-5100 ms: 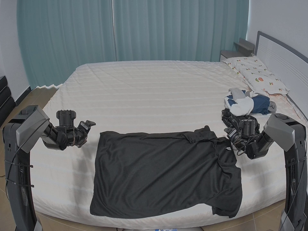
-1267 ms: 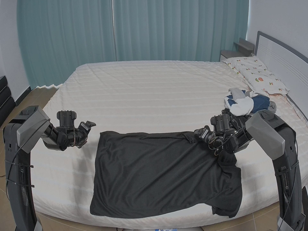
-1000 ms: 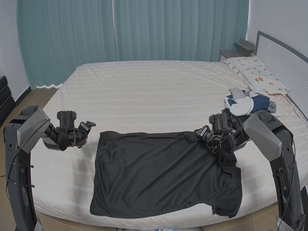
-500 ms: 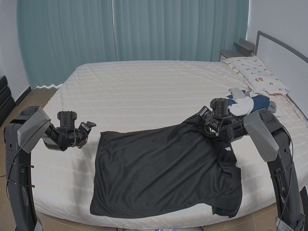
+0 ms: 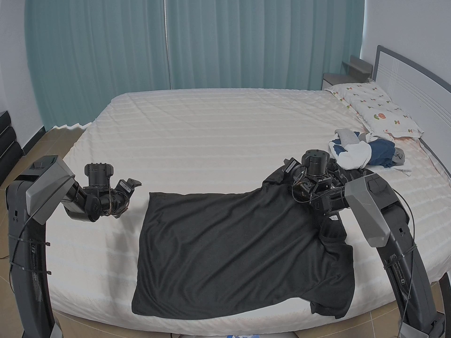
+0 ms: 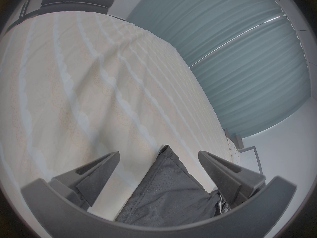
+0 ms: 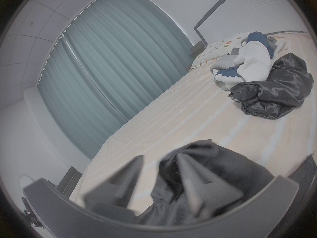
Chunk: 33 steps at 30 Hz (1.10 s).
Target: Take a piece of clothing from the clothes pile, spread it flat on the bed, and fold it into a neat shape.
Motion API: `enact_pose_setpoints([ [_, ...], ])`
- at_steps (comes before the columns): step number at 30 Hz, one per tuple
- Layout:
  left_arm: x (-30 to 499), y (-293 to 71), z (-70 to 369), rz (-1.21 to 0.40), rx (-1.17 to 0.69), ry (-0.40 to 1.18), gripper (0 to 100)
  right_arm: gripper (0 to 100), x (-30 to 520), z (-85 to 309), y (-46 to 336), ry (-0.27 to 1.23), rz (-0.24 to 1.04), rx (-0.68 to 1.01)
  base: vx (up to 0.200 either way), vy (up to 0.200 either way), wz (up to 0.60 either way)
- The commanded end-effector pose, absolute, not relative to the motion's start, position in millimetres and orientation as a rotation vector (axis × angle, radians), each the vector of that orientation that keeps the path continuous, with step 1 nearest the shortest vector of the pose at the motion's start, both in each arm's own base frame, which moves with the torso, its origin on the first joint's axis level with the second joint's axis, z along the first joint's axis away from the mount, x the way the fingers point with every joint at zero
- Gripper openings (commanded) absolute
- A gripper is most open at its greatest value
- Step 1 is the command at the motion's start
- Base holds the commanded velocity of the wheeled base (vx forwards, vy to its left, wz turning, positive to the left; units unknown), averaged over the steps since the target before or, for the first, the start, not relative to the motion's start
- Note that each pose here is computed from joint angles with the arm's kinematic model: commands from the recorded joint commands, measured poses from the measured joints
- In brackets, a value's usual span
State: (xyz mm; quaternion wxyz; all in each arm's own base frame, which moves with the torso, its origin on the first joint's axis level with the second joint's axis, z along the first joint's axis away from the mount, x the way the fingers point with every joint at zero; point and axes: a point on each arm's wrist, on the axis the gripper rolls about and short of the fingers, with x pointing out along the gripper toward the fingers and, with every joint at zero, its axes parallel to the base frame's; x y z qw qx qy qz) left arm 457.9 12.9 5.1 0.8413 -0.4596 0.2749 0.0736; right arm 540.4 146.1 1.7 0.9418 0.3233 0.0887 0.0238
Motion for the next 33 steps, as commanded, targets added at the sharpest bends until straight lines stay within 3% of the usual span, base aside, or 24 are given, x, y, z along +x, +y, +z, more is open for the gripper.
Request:
enact_pose_setpoints([
  [1, 457.7, 12.7, 4.2, 0.162, -0.970, 0.580, 100, 100, 539.8, -8.4, 150.2, 0.188, 0.064, 0.644, 0.000, 0.000, 0.00],
  [10, 458.0, 12.8, 3.1, 0.165, -0.969, 0.580, 100, 100, 540.9, 11.7, 144.8, 0.157, 0.051, 0.635, 0.000, 0.000, 0.00],
  [16, 460.4, 12.8, 3.9, 0.157, -0.970, 0.574, 100, 100, 523.8, -5.7, 134.9, 0.261, 0.002, 0.604, 0.000, 0.000, 0.00],
  [22, 475.8, 13.1, 15.3, 0.119, -0.977, 0.517, 100, 100, 511.0, 3.1, 125.7, 0.286, -0.015, 0.593, 0.000, 0.000, 0.00],
  [33, 492.7, -27.6, 4.6, 0.026, -0.877, 0.534, 100, 100, 489.0, 7.8, 105.2, 0.350, -0.062, 0.581, 0.000, 0.000, 0.00],
])
